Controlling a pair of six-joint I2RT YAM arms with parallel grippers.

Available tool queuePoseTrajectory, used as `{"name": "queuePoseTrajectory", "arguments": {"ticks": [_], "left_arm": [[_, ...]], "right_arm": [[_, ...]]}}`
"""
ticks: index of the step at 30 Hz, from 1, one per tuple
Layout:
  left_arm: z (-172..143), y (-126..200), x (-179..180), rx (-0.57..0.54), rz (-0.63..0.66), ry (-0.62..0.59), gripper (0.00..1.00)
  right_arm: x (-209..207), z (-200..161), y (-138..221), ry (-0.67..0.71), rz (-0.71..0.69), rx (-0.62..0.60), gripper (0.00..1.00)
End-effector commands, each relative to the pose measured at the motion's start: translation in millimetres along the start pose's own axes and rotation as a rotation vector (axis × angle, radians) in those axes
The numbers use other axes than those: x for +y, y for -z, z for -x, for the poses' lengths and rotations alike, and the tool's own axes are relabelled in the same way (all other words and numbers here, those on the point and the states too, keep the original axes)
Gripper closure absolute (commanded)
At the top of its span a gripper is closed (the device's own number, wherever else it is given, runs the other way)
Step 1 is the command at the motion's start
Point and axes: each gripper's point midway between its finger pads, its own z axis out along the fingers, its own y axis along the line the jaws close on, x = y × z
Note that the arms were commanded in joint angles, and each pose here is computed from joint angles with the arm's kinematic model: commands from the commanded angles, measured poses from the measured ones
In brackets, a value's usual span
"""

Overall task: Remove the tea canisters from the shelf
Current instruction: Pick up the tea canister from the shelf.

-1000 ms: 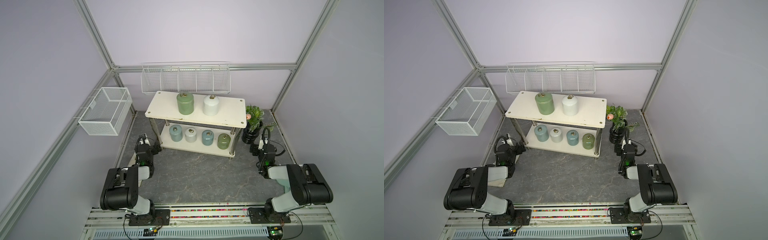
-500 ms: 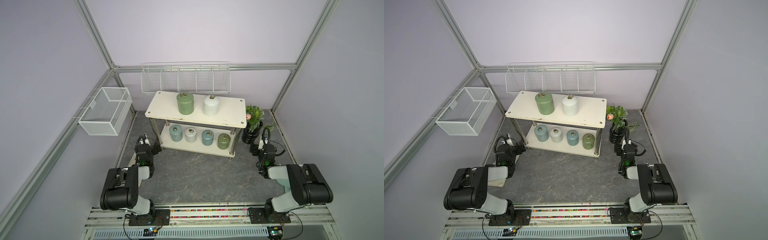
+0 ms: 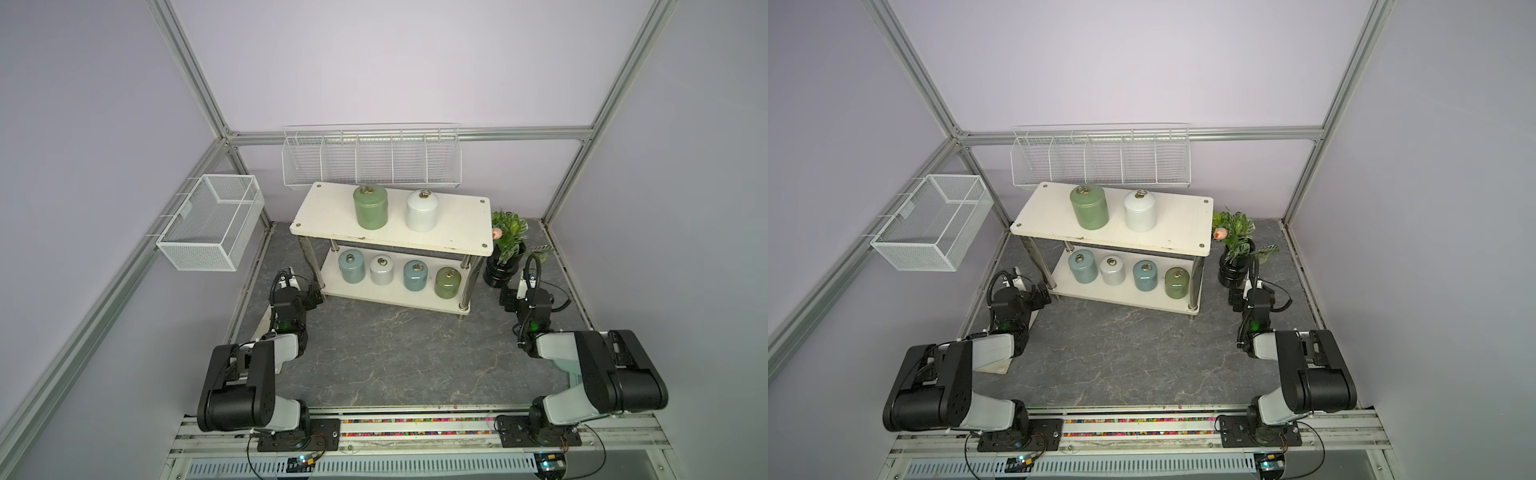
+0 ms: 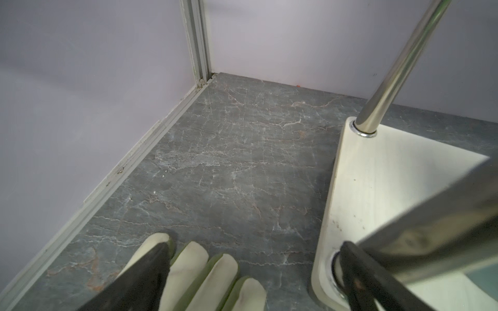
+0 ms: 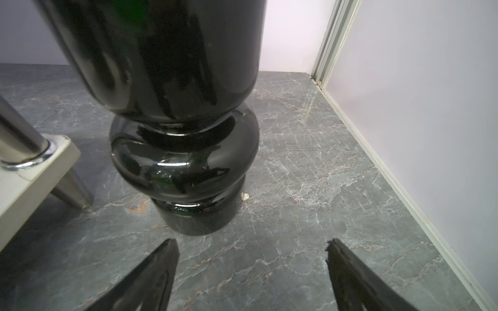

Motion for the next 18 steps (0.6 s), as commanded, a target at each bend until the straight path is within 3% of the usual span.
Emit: {"name": "queuePoseTrajectory", "arguments": {"ticks": [1,5,10,18], "left_arm": [[31,12,9,-0.022,0.071,0.025,0.0],[40,27,31,0.04,0.244,0.081,0.0],[49,59,35,0.011,0.295,0.226,0.0],[54,87,39,0.066,0.336,0.299,0.0]], "right_arm": [[-2,17,11,-0.007,-0.001,-0.008,0.11],[-18,25,24,-0.05,-0.113,0.123,0.11],[-33,39,62,-0.14,-0.219,0.169,0.11],[0,52,114,-0.164,-0.105,0.182,0.11]]}}
